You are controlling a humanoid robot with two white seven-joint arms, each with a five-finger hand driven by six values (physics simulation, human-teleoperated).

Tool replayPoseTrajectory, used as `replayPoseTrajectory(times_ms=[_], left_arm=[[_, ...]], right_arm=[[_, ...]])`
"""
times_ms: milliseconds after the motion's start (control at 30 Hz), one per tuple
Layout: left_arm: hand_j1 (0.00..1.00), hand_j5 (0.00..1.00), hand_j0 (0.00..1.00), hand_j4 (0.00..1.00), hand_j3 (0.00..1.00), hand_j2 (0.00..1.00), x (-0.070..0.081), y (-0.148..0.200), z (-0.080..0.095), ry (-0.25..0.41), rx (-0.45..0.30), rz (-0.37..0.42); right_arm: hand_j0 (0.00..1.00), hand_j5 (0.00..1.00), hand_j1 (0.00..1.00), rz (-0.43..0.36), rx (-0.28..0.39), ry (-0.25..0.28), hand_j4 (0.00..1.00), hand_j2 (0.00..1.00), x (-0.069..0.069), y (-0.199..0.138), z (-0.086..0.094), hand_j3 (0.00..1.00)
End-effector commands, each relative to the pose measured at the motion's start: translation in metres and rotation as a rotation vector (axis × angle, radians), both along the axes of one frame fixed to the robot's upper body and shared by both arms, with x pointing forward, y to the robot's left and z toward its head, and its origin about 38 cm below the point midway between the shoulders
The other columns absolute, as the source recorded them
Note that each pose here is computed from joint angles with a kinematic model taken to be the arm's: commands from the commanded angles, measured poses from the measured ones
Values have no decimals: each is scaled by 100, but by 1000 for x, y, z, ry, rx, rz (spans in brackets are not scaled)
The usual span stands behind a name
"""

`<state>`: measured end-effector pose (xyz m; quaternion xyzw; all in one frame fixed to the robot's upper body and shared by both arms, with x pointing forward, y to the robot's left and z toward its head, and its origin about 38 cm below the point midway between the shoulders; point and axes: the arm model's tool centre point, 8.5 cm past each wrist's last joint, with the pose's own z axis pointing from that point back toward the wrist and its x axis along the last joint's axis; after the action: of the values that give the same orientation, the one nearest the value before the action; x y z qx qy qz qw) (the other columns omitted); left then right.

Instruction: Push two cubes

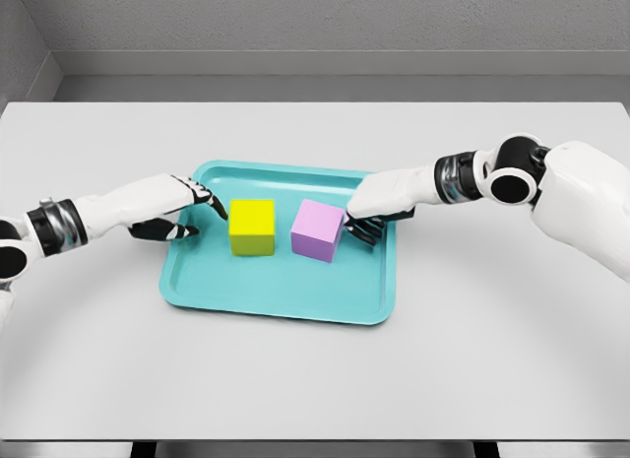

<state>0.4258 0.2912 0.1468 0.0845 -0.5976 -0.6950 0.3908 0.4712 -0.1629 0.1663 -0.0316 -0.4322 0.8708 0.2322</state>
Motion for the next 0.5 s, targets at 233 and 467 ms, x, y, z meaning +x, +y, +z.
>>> replayPoseTrajectory(times_ms=[233, 467], left_arm=[[65, 65, 65, 65, 65, 65, 5, -7, -12, 26, -17, 14], [65, 65, 65, 65, 65, 65, 7, -18, -12, 25, -16, -8]], right_arm=[[14, 14, 14, -4, 4, 9, 14, 14, 4, 8, -2, 14], [14, 14, 14, -3, 7, 6, 14, 14, 6, 12, -1, 14]])
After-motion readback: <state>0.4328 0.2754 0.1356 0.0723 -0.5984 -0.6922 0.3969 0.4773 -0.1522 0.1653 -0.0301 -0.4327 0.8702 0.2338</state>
